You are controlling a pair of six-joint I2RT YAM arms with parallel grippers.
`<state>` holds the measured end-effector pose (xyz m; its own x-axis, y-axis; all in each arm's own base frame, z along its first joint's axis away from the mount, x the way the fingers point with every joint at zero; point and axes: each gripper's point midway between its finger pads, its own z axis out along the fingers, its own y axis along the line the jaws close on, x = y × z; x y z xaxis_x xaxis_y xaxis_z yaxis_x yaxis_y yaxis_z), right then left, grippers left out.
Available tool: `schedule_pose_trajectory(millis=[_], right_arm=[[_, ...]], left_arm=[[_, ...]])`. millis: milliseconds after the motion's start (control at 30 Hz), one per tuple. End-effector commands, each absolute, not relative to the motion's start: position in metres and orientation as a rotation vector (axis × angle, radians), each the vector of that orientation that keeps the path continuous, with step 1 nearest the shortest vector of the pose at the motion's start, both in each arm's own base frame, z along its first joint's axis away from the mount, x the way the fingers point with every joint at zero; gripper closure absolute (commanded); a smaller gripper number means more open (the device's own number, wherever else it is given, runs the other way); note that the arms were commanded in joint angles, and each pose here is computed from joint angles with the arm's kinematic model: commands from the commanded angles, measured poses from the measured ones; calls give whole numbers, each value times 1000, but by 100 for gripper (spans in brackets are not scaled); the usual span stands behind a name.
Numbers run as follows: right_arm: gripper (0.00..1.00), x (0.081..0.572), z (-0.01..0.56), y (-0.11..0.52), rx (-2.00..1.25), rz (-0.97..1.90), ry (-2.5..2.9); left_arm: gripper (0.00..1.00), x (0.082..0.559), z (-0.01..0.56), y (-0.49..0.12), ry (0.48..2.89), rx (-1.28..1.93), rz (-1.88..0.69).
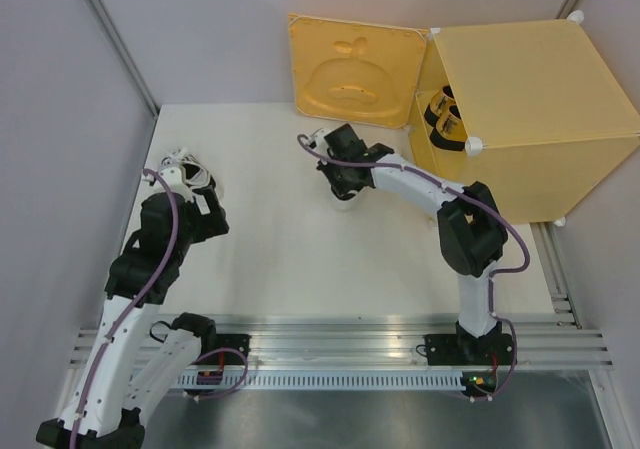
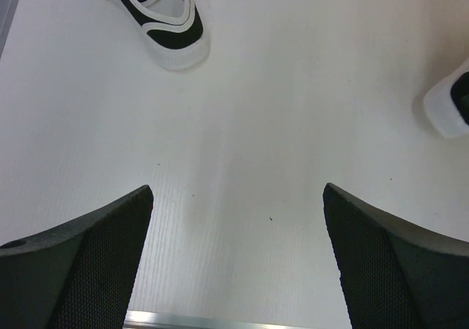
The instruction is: Place and organize the shoes in the shoe cabinet
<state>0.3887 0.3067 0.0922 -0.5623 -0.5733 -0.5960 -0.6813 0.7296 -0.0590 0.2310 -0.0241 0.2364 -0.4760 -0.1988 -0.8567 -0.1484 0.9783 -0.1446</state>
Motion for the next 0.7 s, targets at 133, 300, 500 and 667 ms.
schedule_pose_trajectory(millis=[133,300,500,667], right_arm=[[99,482,138,254,-642,115,2261],[99,522,138,209,-469,77,2278],[99,547,131,171,-356,18,2288],[96,554,127,147,-301,-111,2286]], left_arm=[[0,240,238,-31,2071,-204,-79],[0,241,240,-30,2068,-198,-75],[0,242,241,-31,2069,-194,-74],[0,244,239,-32,2077,-196,-79]])
